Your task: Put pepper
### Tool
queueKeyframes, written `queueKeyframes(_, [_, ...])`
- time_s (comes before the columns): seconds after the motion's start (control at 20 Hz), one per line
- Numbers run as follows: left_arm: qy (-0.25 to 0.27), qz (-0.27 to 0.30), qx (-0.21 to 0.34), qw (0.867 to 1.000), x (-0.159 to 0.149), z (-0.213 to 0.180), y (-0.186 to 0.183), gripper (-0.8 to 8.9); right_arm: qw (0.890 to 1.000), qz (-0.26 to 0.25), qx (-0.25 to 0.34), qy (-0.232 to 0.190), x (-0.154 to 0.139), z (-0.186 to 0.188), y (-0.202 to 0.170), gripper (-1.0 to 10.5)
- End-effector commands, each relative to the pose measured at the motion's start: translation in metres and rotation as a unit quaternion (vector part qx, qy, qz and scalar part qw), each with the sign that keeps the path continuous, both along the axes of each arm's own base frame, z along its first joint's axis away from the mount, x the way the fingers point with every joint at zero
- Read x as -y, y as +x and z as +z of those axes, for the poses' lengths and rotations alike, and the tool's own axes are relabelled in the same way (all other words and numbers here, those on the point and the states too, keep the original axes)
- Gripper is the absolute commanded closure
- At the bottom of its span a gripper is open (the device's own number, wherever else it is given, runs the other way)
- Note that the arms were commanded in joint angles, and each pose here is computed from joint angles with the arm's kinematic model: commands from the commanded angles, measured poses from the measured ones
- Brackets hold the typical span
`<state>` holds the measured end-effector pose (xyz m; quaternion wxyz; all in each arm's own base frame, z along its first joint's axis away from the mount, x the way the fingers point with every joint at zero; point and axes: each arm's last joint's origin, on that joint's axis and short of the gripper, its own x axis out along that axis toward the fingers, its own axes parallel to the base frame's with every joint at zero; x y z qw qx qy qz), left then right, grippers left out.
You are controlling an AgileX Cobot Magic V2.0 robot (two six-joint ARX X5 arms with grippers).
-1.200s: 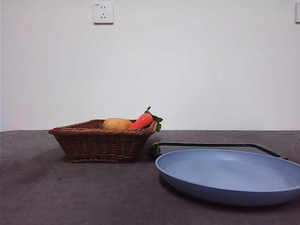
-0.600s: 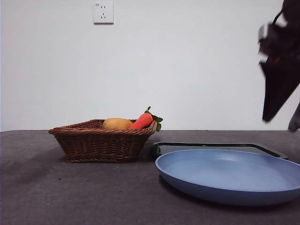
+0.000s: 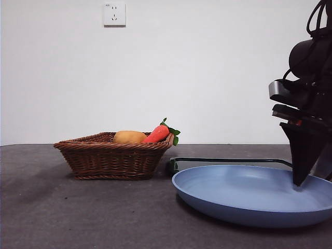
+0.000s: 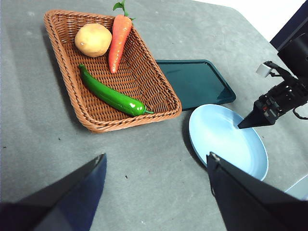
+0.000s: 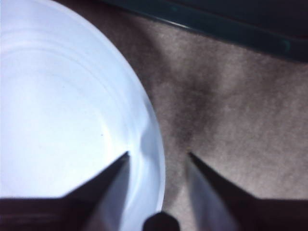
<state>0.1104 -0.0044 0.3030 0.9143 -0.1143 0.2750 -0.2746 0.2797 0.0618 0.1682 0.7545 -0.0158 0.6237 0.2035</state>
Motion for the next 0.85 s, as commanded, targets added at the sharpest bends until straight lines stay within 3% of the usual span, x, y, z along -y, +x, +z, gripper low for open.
queueKeyframes(0.05, [-0.007, 0.004, 0.003, 1.0, 0.0, 0.005, 0.0, 4.49, 1.0, 0.007, 0.001, 0.0, -0.003, -0.002, 0.004, 9.0])
queueKeyframes(0.1, [-0.007, 0.004, 0.003, 1.0, 0.0, 0.005, 0.0, 4.49, 1.0, 0.007, 0.001, 0.001, -0.003, -0.002, 0.004, 9.5])
queueKeyframes(0.45, [-0.018, 0.011, -0.012, 1.0, 0.003, 0.006, 0.004, 4.49, 1.0, -0.003, -0.002, 0.001, -0.001, 0.011, -0.004, 9.4])
queueKeyframes(0.85, [0.013, 0.029, -0.073, 0.997, 0.043, 0.022, 0.074, 4.51, 0.991, -0.032, 0.127, 0.023, 0.021, 0.094, -0.051, 9.4])
